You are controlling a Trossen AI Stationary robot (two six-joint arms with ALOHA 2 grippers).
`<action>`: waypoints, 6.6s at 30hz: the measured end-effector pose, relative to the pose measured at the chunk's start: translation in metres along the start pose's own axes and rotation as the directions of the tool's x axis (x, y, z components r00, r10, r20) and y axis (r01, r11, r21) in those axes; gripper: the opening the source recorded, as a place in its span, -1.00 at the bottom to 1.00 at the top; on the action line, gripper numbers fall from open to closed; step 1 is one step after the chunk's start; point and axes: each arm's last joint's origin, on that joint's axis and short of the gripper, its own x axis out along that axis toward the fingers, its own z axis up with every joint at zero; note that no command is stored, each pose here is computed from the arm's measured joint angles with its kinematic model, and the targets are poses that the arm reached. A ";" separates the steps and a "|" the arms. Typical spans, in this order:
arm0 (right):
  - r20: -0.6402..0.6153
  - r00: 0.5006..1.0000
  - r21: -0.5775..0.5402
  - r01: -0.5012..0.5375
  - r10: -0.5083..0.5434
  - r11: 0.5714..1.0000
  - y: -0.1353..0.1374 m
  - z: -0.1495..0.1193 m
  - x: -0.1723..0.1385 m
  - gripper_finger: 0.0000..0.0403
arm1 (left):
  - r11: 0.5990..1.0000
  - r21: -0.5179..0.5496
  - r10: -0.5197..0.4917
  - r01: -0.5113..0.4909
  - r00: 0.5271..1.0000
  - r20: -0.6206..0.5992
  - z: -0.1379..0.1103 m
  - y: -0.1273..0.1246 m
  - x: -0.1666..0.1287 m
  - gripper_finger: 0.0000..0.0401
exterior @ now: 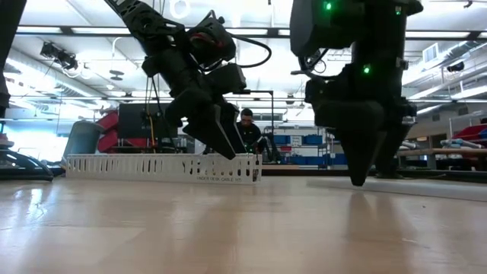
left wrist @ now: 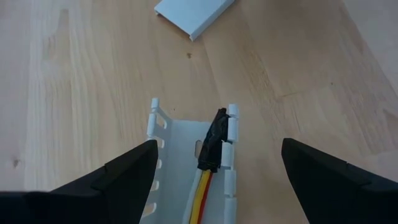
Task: Ziptie cables
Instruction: Close the white cable duct
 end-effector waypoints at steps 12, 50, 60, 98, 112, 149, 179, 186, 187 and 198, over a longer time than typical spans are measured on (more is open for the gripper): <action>-0.022 0.998 0.019 0.057 -0.057 0.998 0.002 0.002 0.019 0.74 | 0.999 -0.039 0.000 0.000 1.000 0.003 0.000 0.000 0.000 0.60; 0.074 0.997 0.078 -0.025 0.020 0.997 0.002 0.006 0.034 0.74 | 0.999 -0.041 -0.001 0.001 1.000 0.001 0.000 0.000 0.000 0.60; 0.079 0.997 0.103 -0.028 0.020 0.994 0.002 0.006 0.035 0.74 | 0.999 -0.041 -0.001 0.001 1.000 0.001 0.000 0.000 0.000 0.60; 0.057 0.996 0.055 -0.068 0.065 0.996 0.005 0.007 0.035 0.47 | 0.999 -0.040 0.003 -0.002 1.000 0.010 0.001 0.000 0.000 0.60; 0.058 0.995 0.032 -0.077 0.076 0.996 0.006 0.007 0.035 0.06 | 0.999 -0.040 0.002 -0.002 1.000 0.010 0.001 0.000 0.000 0.60; 0.122 0.986 -0.097 -0.102 0.113 0.990 -0.002 0.012 0.013 0.04 | 0.994 -0.098 0.055 -0.054 0.999 0.001 0.001 0.002 0.000 0.60; 0.118 0.984 -0.174 -0.109 0.131 0.979 -0.007 0.021 0.011 0.05 | 0.999 -0.040 0.008 -0.010 0.999 -0.046 0.004 0.002 -0.004 0.60; 0.096 0.984 -0.201 -0.131 0.152 0.971 -0.011 0.029 0.013 0.05 | 1.000 0.023 -0.010 0.013 0.995 -0.097 0.023 0.008 -0.016 0.60; 0.086 0.983 -0.210 -0.139 0.160 0.968 -0.012 0.031 0.014 0.05 | 0.999 0.030 -0.018 0.021 0.995 -0.097 0.024 0.008 -0.017 0.59; 0.137 0.956 -0.296 -0.212 0.261 0.931 -0.031 0.047 -0.018 0.06 | 0.995 0.049 -0.080 0.085 0.992 -0.101 0.021 0.012 -0.011 0.41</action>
